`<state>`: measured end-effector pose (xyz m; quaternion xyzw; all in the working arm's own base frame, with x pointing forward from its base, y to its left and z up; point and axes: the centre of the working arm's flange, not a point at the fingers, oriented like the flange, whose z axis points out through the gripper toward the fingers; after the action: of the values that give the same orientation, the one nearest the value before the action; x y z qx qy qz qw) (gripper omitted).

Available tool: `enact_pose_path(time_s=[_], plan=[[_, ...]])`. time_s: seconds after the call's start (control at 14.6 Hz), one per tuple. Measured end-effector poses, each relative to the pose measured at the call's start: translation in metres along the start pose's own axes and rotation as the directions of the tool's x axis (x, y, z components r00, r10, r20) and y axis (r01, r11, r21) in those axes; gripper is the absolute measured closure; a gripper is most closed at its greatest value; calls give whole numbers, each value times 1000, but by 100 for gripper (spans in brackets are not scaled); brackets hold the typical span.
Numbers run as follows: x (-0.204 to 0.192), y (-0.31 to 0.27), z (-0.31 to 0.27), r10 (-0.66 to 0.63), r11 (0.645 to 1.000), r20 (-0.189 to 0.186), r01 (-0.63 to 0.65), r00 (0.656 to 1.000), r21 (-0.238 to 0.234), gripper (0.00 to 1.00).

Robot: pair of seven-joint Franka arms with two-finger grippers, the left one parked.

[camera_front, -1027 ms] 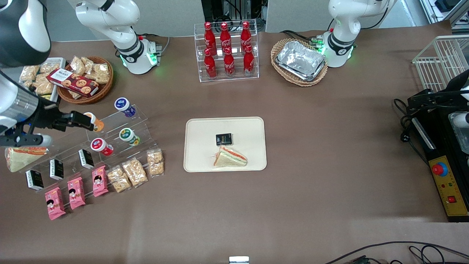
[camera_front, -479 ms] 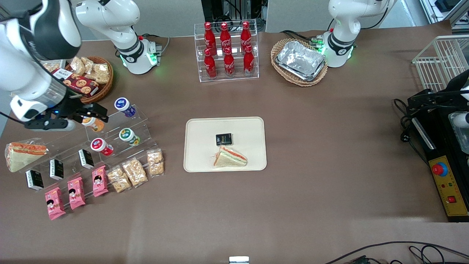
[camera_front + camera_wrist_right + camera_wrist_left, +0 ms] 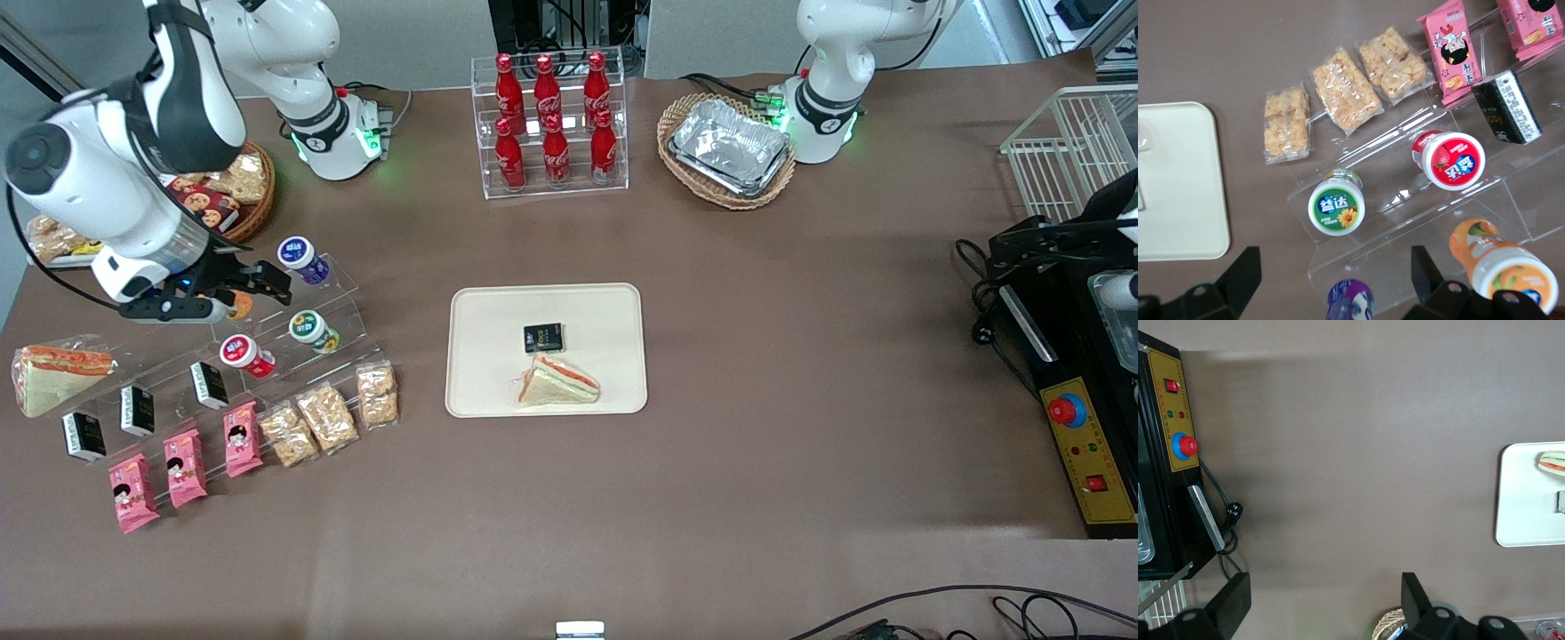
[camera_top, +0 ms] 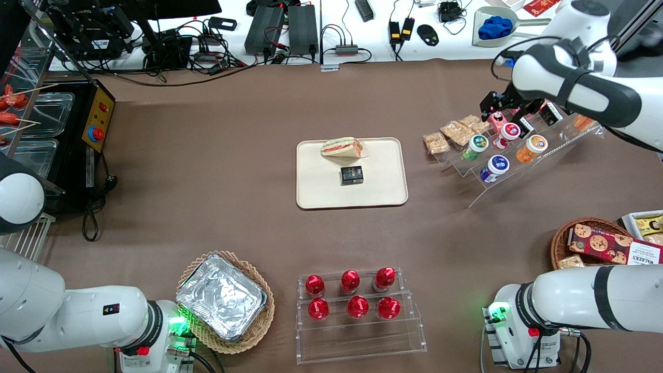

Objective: Place green gum on tray
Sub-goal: 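Lower the right gripper around the green gum bottle and close it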

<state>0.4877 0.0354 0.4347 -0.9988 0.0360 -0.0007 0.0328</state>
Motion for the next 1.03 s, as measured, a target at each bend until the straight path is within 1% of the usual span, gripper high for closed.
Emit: enact_pose_path(time_s=[0.14,0.34,0.48,0.62,1.03], plan=[[-2,2,21,-5,1000,-10,5,1000,-1,0],[0,3,49,-14,1000,-11,14,1000,-3,0],[1,-1,71,-24,1000,-29,23,999,-3,0],[0,-2,90,-28,1000,-31,28,999,-4,0],[2,-5,105,-33,999,-29,33,999,-5,0]])
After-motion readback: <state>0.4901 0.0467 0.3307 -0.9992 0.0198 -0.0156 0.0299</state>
